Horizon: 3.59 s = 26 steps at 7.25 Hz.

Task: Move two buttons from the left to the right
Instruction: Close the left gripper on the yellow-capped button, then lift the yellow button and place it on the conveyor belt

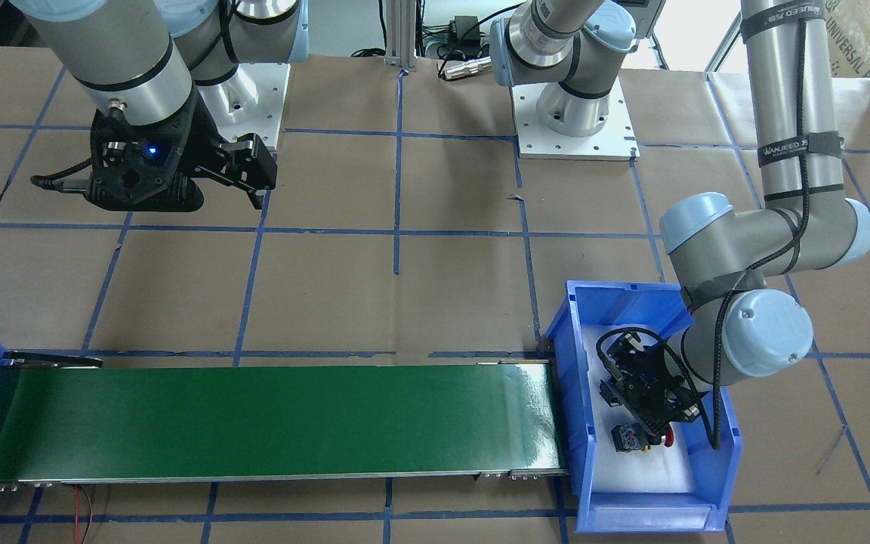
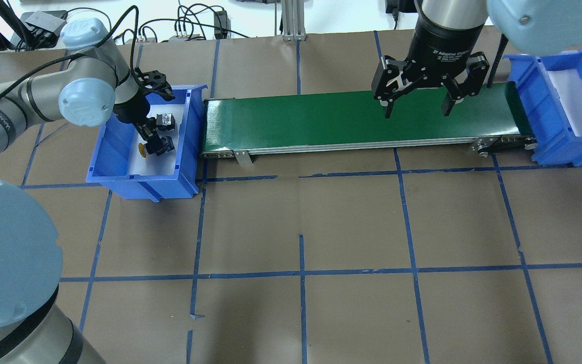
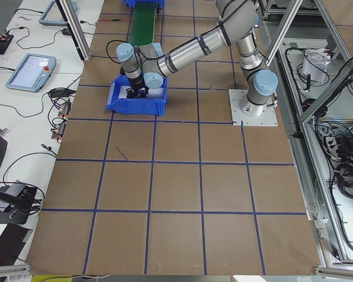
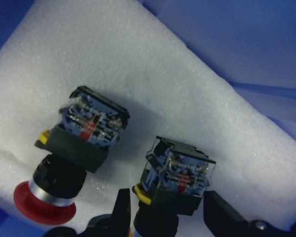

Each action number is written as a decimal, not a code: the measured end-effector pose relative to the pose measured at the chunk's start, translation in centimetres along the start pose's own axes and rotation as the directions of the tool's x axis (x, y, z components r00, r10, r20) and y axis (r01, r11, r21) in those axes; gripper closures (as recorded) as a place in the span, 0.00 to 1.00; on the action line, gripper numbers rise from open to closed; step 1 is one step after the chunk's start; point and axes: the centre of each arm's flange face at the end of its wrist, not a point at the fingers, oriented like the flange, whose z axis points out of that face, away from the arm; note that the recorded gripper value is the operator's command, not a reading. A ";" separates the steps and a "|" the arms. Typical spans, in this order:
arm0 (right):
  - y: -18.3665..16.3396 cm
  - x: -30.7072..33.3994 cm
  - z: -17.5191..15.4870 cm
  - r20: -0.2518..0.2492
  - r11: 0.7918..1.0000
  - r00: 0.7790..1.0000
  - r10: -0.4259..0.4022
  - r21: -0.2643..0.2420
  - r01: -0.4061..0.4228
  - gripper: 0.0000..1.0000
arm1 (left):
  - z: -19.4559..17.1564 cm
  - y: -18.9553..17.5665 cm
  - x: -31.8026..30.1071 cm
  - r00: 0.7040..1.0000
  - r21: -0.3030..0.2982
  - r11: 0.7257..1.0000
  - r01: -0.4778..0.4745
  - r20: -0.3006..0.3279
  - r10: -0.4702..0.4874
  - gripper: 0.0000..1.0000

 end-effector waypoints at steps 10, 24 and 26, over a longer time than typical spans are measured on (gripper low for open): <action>-0.1 0.1 0.0 -0.003 1.000 1.000 0.001 0.002 -0.001 0.00 | -3.1 0.1 0.0 0.997 0.060 0.996 0.070 0.035 -0.072 0.94; -0.1 0.3 0.0 -0.013 1.000 1.000 0.002 0.005 -0.002 0.00 | -4.7 -22.8 10.4 0.590 0.017 0.594 0.804 0.090 -0.802 0.94; -0.1 0.3 0.0 -0.013 1.000 1.000 0.002 0.004 -0.002 0.00 | -4.0 -22.5 11.3 0.596 -0.006 0.597 0.802 0.067 -0.800 0.67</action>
